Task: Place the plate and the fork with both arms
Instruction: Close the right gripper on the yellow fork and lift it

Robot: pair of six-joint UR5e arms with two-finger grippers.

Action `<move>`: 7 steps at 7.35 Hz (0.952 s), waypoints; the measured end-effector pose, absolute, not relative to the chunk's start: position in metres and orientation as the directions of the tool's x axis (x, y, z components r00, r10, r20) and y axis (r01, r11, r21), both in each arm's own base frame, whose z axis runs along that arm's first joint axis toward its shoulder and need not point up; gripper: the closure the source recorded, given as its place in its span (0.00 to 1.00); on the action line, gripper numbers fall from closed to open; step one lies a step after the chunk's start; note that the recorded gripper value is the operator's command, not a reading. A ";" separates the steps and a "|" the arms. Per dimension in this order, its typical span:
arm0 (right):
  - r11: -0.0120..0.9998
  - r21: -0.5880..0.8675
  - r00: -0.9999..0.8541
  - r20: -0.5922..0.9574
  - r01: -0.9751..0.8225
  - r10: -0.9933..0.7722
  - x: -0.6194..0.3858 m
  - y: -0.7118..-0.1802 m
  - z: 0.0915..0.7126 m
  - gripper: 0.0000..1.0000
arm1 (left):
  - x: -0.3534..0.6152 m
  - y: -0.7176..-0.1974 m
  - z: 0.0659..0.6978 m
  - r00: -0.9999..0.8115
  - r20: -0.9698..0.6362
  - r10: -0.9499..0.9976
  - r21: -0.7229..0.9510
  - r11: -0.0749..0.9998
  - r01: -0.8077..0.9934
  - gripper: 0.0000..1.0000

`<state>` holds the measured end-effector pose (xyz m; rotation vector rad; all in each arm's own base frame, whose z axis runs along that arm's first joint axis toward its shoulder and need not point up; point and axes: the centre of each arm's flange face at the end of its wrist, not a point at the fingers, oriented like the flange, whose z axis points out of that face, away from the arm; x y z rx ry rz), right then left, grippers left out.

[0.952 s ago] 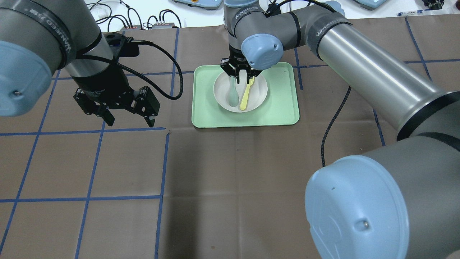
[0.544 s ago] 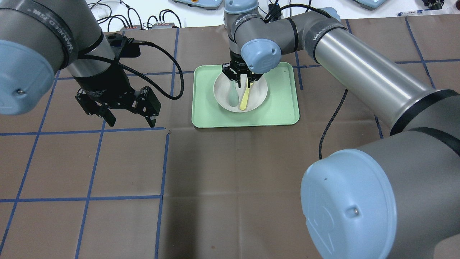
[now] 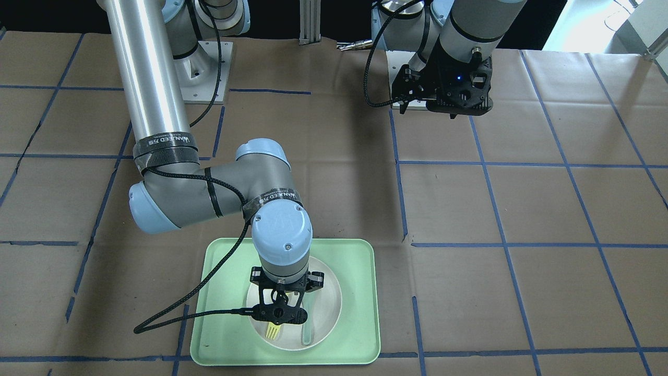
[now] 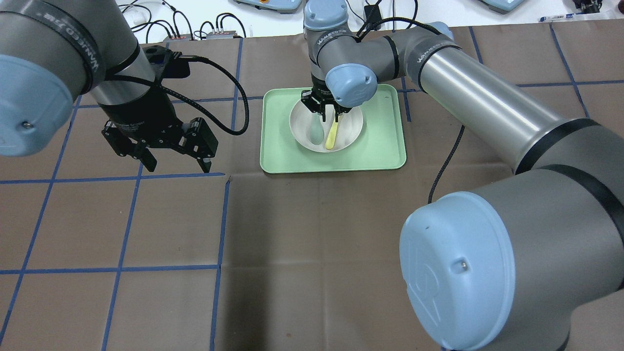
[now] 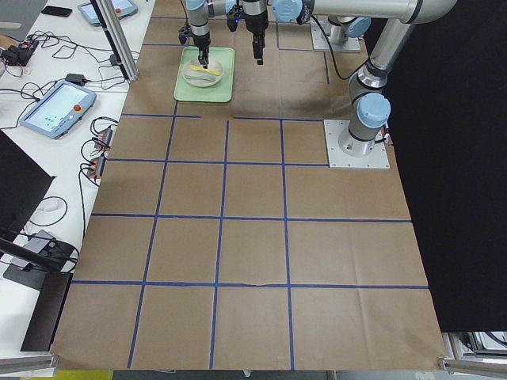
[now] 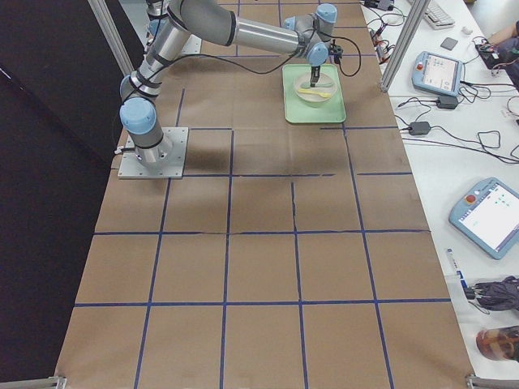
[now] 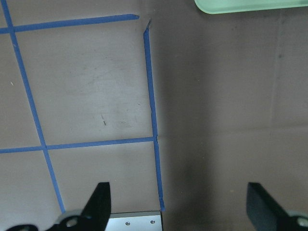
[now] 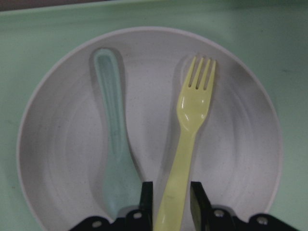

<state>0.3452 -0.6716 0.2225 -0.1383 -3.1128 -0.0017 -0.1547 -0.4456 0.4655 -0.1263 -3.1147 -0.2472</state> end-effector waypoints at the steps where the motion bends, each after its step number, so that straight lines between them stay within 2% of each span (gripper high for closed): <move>1: 0.996 0.008 -0.996 0.029 0.090 0.090 0.344 -0.673 0.215 0.62 | -0.155 -0.446 0.466 -0.996 0.020 0.083 0.156 0.984 0.086 0.00; 5: 0.995 0.035 -0.995 0.040 0.096 0.095 0.341 -0.676 0.193 0.62 | -0.155 -0.446 0.466 -0.996 0.020 0.089 0.155 0.984 0.091 0.00; 6: 0.995 0.038 -0.995 0.040 0.097 0.096 0.341 -0.677 0.190 0.71 | -0.155 -0.446 0.465 -0.996 0.020 0.086 0.156 0.984 0.088 0.00; 7: 0.994 0.038 -0.995 0.040 0.098 0.097 0.340 -0.677 0.189 0.85 | -0.155 -0.446 0.465 -0.996 0.021 0.082 0.156 0.984 0.085 0.00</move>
